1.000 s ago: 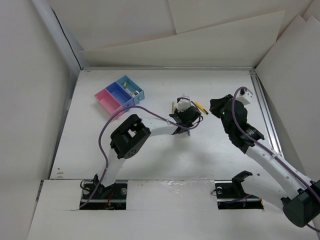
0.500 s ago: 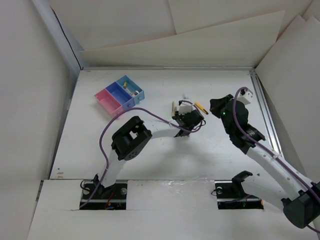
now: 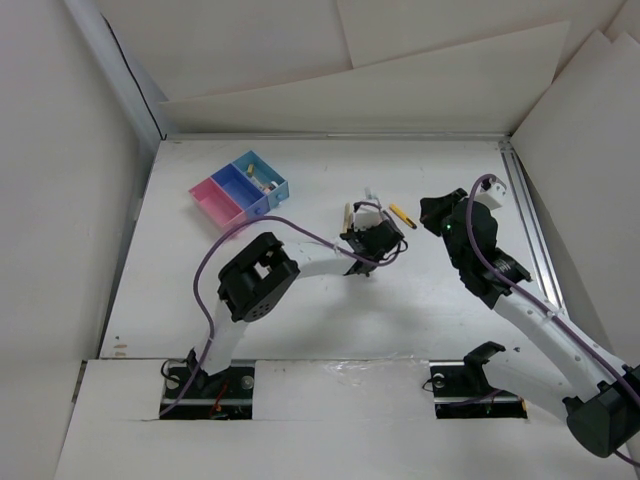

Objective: Sort the stationery into containers
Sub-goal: Pick up the pen from the center of the board, then place the pen in the storage box.

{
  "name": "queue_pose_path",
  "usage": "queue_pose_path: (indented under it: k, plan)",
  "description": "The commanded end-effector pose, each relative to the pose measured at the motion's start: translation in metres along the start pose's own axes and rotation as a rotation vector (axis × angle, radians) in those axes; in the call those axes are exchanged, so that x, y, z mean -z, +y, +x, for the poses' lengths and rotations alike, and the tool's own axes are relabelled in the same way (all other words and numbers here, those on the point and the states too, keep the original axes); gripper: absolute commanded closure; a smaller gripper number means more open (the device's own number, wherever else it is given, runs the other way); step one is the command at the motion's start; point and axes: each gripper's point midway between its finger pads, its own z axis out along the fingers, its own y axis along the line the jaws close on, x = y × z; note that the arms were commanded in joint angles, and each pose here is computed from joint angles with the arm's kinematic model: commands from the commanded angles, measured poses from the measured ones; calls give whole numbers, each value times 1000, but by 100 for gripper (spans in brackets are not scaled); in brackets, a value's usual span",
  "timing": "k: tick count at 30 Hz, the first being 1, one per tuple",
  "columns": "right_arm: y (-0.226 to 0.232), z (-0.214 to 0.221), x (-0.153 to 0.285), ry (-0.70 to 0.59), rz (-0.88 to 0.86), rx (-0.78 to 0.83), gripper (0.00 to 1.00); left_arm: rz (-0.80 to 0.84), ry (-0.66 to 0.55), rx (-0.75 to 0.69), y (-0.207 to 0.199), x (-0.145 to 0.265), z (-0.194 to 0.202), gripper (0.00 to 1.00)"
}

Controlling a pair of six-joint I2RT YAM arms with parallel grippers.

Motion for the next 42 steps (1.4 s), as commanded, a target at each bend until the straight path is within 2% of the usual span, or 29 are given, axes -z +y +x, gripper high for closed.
queue_pose_path:
  k: [1, 7, 13, 15, 17, 18, 20, 21, 23, 24, 32, 40, 42]
  plan:
    - [5, -7, 2, -27, -28, -16, 97, 39, 25, 23, 7, 32, -10, 100]
    - [5, -7, 2, -27, -28, -16, 97, 166, -86, 135, -9, 82, -71, 100]
    - [7, -9, 4, -26, -41, -20, 97, 188, -144, 235, 9, 90, -121, 100]
    - [7, -9, 4, -26, -41, -20, 97, 141, -180, 292, 41, 81, -145, 100]
    - [8, -7, 4, -19, -47, -20, 97, 167, -200, 365, 59, 83, -168, 100]
    - [8, -7, 4, -19, -47, -20, 97, 128, -218, 403, 87, 73, -179, 100]
    - [10, -5, 3, -11, -54, -20, 97, 111, -260, 454, 112, 73, -199, 100]
    - [9, 0, 0, 4, -54, -14, 97, 79, -294, 510, 142, 71, -216, 100]
    - [9, 0, 0, 4, -54, -14, 97, 41, -324, 562, 172, 65, -229, 100]
    - [9, 4, -2, 17, -53, 0, 97, -2, -342, 611, 202, 58, -240, 100]
    - [7, 6, -3, 23, -47, 4, 96, -198, -278, 726, 307, 5, -230, 100]
    - [7, 8, -7, 29, -40, 17, 96, -292, -291, 723, 340, -7, -233, 96]
    - [7, 8, -7, 29, -40, 17, 96, -332, -254, 713, 345, -16, -220, 94]
